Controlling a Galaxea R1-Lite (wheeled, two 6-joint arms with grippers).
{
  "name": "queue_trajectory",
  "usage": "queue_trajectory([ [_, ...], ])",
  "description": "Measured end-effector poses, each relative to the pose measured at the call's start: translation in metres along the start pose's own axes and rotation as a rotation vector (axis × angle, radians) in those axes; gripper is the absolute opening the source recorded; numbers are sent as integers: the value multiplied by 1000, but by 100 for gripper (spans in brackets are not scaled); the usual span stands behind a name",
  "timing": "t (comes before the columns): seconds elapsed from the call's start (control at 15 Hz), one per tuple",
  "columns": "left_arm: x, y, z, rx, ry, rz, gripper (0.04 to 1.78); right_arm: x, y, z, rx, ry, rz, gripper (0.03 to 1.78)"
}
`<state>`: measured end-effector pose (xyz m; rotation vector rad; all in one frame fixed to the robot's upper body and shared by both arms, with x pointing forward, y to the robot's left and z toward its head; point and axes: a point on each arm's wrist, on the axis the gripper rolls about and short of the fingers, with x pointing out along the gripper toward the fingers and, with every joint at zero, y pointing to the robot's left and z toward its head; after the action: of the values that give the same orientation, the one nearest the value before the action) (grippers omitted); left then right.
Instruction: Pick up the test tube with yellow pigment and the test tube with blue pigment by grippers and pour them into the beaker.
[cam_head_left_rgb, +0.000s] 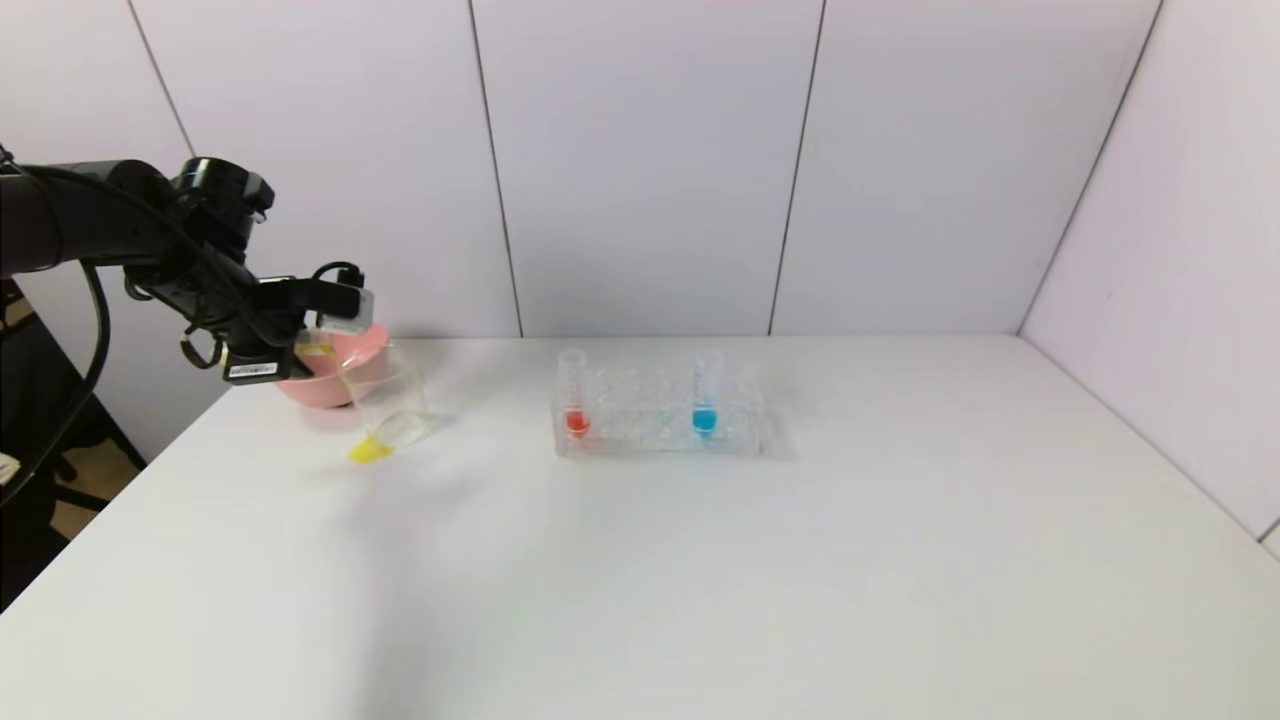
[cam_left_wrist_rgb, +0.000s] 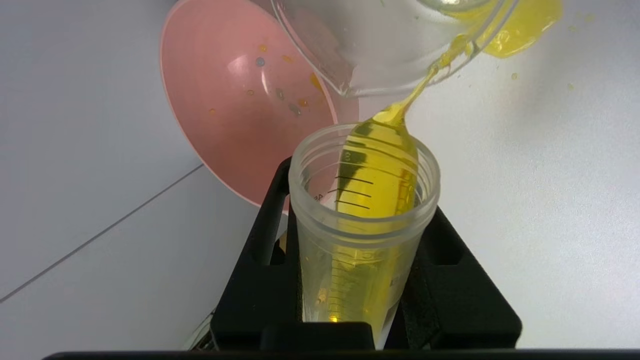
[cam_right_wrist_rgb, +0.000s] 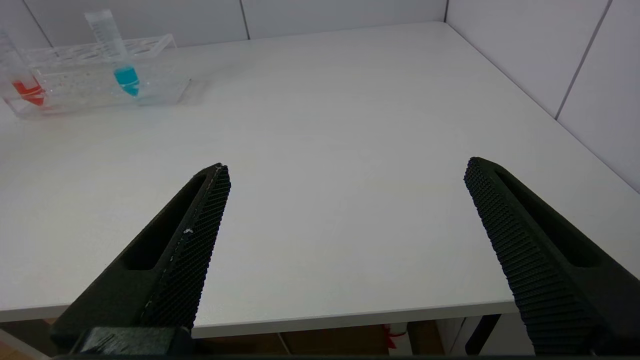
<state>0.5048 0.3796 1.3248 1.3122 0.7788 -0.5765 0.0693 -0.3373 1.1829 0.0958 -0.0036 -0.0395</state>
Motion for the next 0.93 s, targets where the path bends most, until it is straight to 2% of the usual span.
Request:
queue_trajectory([
  [0.33,12,1,5,-37,61,11,54,0,0,0,0,-1,0,171],
  [0.93,13,0,17,-8,126,21,54,0,0,0,0,-1,0,171],
])
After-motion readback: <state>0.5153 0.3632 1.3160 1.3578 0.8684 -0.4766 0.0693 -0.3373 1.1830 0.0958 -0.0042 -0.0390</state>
